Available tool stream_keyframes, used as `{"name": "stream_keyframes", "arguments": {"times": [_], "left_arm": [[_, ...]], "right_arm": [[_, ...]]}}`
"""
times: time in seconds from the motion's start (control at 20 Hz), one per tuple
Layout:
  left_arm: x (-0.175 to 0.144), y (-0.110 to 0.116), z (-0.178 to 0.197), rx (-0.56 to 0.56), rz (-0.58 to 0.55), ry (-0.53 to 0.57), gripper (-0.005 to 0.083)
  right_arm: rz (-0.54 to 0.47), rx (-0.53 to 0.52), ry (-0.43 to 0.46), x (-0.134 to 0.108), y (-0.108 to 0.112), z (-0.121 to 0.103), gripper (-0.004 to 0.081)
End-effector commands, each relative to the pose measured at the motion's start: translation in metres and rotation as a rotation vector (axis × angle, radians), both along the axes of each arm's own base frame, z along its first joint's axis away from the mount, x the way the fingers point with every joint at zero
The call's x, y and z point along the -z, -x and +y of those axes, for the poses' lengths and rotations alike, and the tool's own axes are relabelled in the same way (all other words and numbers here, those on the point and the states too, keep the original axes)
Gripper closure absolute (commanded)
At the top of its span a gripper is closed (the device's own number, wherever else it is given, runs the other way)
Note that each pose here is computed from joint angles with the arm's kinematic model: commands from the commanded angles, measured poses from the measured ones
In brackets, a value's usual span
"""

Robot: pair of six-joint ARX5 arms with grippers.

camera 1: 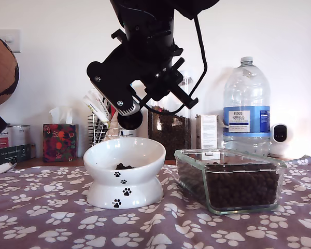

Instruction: Measure one spoon of cat food and pour it into the food bowl

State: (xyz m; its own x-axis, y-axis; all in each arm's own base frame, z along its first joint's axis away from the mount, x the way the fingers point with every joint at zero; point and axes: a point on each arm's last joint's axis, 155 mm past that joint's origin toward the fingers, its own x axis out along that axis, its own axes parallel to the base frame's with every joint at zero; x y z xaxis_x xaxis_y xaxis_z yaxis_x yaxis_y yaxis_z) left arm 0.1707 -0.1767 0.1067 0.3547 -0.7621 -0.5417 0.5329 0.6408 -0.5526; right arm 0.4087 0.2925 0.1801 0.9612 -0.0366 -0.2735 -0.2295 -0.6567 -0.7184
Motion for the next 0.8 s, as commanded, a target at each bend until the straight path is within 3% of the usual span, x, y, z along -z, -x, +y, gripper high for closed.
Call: {"name": "stream_keyframes", "arguments": {"times": [0.0,0.05,0.25,0.5,0.6,0.65,0.75], "left_arm": [[0.0,0.0,-0.001,0.003,-0.003,0.004,0.0793],[0.0,0.0,-0.001,0.003,-0.002,0.004,0.0793],[0.0,0.0,-0.001,0.003,-0.002,0.004,0.0793],[0.0,0.0,-0.001,0.003,-0.002,0.004,0.0793],[0.0,0.0,-0.001,0.003,-0.002,0.004,0.0793],[0.0,0.0,-0.001,0.003,-0.002,0.004,0.0793],[0.0,0.0,-0.001,0.004,-0.002,0.004,0.0793]], "right_arm": [[0.008,-0.013,0.005,0.005,0.003,0.007,0.0782],[0.011,-0.02,-0.032,0.005,0.004,0.011,0.0782],[-0.001,-0.039,0.048,0.002,0.005,0.012,0.0782],[0.009,-0.041,0.032,0.005,0.008,0.014,0.0782],[0.046,-0.047,0.111,0.014,0.011,0.01,0.0782],[0.041,-0.031,0.053,0.013,0.011,0.01,0.0782],[0.052,-0.029,0.075,0.017,0.012,0.008,0.0782]]}}
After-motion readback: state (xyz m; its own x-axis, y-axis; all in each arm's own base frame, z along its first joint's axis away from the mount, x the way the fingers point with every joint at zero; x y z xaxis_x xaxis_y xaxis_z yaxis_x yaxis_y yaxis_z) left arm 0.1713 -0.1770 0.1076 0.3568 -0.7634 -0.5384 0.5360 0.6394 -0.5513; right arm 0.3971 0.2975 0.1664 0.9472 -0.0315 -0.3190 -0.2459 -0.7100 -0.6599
